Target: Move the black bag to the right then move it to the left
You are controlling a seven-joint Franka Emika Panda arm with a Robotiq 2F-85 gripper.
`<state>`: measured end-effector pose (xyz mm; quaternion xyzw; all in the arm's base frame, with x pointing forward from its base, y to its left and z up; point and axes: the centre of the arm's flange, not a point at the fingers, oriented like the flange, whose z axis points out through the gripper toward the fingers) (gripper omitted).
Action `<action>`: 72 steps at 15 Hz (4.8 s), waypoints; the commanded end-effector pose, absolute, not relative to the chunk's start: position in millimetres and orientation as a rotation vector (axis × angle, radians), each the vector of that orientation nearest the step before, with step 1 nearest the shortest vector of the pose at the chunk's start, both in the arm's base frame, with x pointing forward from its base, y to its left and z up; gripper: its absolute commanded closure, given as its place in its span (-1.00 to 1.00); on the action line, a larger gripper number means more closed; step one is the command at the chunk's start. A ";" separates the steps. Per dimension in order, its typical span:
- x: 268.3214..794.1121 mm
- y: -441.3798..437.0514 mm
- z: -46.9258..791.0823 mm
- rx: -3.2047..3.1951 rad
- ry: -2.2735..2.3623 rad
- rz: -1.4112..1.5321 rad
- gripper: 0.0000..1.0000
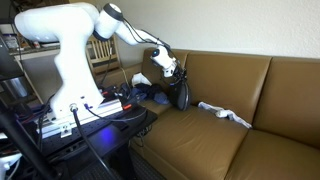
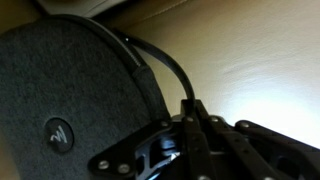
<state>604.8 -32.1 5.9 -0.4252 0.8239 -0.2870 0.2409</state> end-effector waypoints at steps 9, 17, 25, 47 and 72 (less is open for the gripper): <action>627.7 -29.5 -17.5 -0.962 2.325 -0.791 0.39; 631.7 -32.3 -9.4 -0.965 2.345 -0.550 -0.64; 646.2 -39.4 -20.8 -0.886 2.248 -0.235 -1.00; 618.7 -4.2 133.4 -1.375 2.479 0.055 -1.00; 615.7 37.9 262.8 -1.588 2.241 -0.307 -1.00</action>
